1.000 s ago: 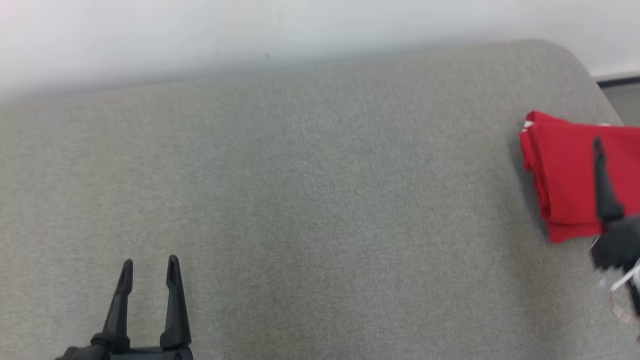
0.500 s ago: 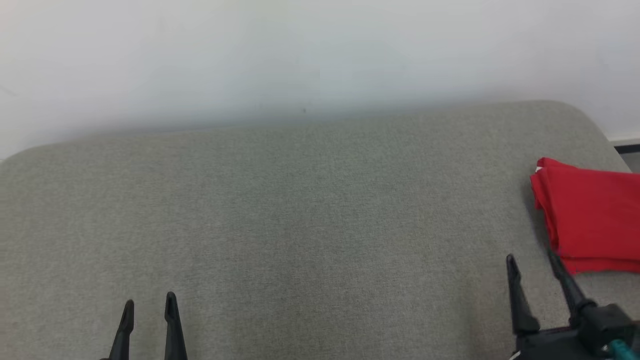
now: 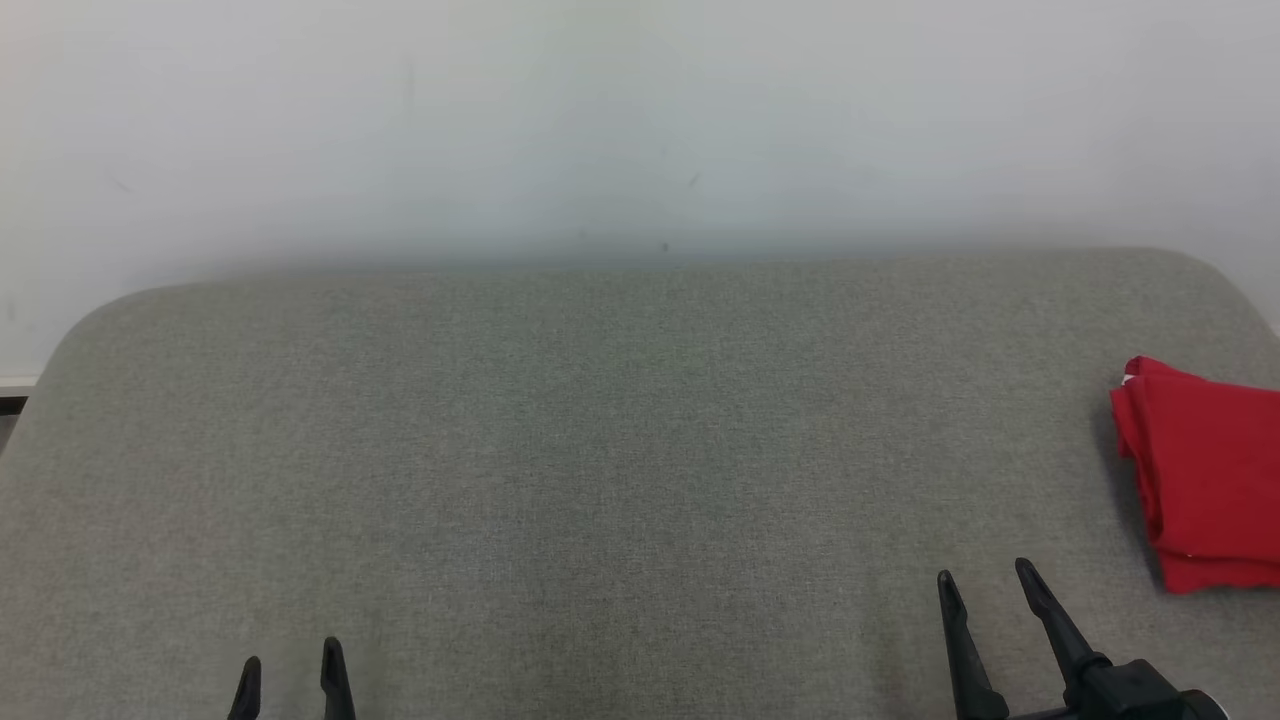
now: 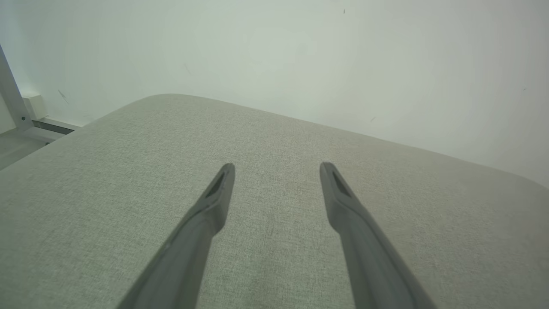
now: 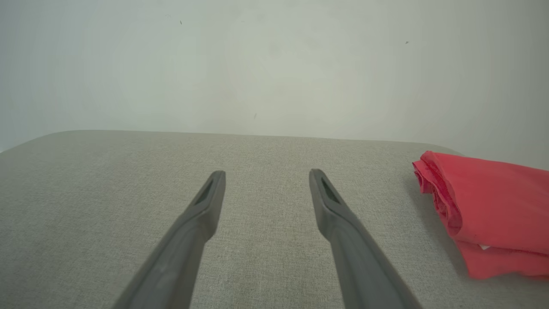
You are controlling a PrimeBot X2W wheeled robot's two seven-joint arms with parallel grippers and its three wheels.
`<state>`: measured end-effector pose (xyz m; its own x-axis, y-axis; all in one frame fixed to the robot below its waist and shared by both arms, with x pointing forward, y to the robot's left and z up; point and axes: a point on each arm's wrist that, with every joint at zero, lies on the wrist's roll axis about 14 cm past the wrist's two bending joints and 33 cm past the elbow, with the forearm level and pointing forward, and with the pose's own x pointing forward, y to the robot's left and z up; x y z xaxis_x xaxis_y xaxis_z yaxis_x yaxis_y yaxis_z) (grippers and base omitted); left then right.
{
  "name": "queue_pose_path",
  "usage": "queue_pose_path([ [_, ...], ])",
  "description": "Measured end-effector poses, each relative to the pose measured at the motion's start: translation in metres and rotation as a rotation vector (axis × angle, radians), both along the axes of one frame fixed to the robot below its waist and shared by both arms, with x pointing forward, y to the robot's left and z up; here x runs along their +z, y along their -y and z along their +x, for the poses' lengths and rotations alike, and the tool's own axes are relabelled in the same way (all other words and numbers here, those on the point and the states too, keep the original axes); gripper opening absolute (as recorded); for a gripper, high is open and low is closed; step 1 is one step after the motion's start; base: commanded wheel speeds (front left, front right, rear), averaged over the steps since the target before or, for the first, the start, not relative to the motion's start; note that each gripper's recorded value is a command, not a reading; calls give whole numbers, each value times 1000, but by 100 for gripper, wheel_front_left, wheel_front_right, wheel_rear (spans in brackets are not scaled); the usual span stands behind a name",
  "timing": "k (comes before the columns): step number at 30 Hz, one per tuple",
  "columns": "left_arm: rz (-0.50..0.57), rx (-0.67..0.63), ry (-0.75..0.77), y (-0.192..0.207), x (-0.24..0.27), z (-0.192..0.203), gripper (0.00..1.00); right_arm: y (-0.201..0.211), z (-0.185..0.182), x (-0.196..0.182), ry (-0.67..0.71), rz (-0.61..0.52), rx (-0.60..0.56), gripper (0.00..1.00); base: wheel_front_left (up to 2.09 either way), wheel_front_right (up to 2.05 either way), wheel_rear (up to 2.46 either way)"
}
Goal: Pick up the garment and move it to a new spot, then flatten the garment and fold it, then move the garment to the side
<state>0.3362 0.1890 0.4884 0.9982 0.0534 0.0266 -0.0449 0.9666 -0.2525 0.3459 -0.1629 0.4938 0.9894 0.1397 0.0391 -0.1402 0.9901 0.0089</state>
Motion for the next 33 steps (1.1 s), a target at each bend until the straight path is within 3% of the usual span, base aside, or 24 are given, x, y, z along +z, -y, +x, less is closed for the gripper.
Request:
queue_pose_path([
  [33, 5, 22, 5, -7, 1, -7, 100, -3, -4, 3, 12, 23, -12, 100, 0, 0, 0],
])
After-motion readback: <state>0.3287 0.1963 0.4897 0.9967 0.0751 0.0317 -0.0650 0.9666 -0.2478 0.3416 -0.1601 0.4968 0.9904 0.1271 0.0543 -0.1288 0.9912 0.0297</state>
